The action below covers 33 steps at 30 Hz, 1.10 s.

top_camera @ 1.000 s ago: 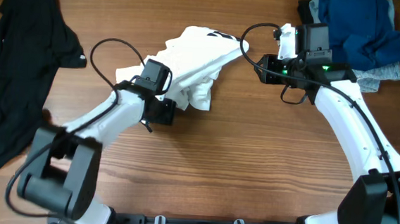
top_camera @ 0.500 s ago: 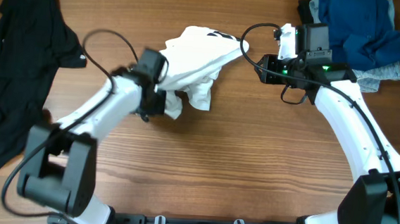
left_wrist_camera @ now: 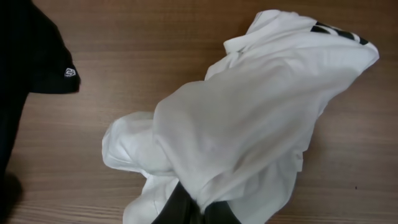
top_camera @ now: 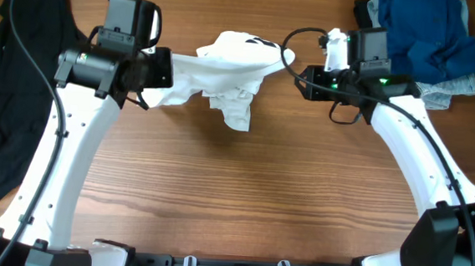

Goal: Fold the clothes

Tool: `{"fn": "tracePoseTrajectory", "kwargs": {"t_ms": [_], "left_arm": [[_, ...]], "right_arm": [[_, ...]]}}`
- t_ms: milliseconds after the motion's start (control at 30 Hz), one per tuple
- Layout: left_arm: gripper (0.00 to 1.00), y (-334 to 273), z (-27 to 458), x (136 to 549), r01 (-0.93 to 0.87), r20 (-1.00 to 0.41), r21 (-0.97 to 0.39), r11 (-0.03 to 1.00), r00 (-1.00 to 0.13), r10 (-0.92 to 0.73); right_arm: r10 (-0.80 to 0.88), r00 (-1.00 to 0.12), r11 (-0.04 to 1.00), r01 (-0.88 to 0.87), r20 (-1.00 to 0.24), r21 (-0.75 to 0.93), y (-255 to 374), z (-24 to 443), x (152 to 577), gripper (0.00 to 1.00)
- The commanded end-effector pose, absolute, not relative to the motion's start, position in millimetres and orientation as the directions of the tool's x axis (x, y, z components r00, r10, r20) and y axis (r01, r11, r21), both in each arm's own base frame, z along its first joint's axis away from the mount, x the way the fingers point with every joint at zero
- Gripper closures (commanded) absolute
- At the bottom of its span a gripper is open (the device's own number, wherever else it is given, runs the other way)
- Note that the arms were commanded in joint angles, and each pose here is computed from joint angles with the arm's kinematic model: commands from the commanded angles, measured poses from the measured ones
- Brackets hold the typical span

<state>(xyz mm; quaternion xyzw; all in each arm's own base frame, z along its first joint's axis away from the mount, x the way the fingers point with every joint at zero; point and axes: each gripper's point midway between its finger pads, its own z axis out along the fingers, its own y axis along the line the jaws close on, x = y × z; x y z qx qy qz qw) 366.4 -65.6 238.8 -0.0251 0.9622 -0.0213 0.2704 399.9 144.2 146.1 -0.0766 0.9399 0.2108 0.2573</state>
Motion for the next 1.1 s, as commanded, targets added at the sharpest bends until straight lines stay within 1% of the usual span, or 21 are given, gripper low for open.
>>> {"fn": "tracePoseTrajectory", "kwargs": {"t_ms": [0, 133, 233, 333, 433, 567, 667, 767, 833, 900, 967, 1067], "left_arm": [[0.96, -61, 281, 361, -0.030, -0.600, -0.063, 0.998, -0.798, -0.062], [0.96, -59, 293, 353, -0.029, -0.619, -0.069, 0.997, -0.783, -0.066], [0.96, -57, 304, 350, -0.049, -0.644, -0.088, 0.995, -0.759, -0.095], [0.96, -57, 329, 350, -0.063, -0.696, -0.126, 0.990, -0.706, -0.133], [0.96, -58, 368, 357, -0.068, -0.766, -0.188, 0.980, -0.614, -0.189], [0.96, -64, 405, 363, -0.030, -0.821, -0.248, 0.968, -0.524, -0.226], [0.96, -71, 420, 368, 0.010, -0.844, -0.274, 0.962, -0.482, -0.236], [0.96, -72, 427, 371, 0.021, -0.855, -0.282, 0.959, -0.459, -0.241], [0.96, -72, 428, 372, 0.022, -0.857, -0.282, 0.959, -0.455, -0.242], [0.96, -72, 428, 372, 0.022, -0.857, -0.282, 0.959, -0.456, -0.242], [0.96, -72, 428, 372, 0.022, -0.857, -0.282, 0.959, -0.456, -0.241], [0.96, -72, 428, 372, 0.022, -0.857, -0.282, 0.959, -0.456, -0.241]], "right_arm": [[-0.088, -0.828, 0.876, -0.330, -0.554, 0.353, 169, 156, 397, 0.59], [-0.086, -0.798, 0.894, -0.326, -0.596, 0.307, 181, 155, 407, 0.59], [-0.079, -0.797, 0.892, -0.324, -0.599, 0.314, 190, 144, 416, 0.59], [-0.076, -0.820, 0.883, -0.320, -0.567, 0.345, 200, 123, 419, 0.59], [-0.092, -0.847, 0.862, -0.331, -0.524, 0.384, 209, 100, 418, 0.59], [-0.119, -0.856, 0.845, -0.353, -0.503, 0.402, 214, 90, 414, 0.52], [-0.126, -0.857, 0.826, -0.370, -0.500, 0.425, 220, 89, 412, 0.41], [-0.142, -0.855, 0.785, -0.404, -0.498, 0.469, 234, 91, 406, 0.34], [-0.156, -0.855, 0.748, -0.429, -0.494, 0.507, 247, 92, 400, 0.28], [-0.140, -0.879, 0.727, -0.404, -0.456, 0.555, 257, 88, 394, 0.24], [-0.152, -0.897, 0.696, -0.396, -0.416, 0.599, 268, 80, 385, 0.23], [-0.153, -0.923, 0.695, -0.354, -0.353, 0.625, 272, 60, 379, 0.23]]}}
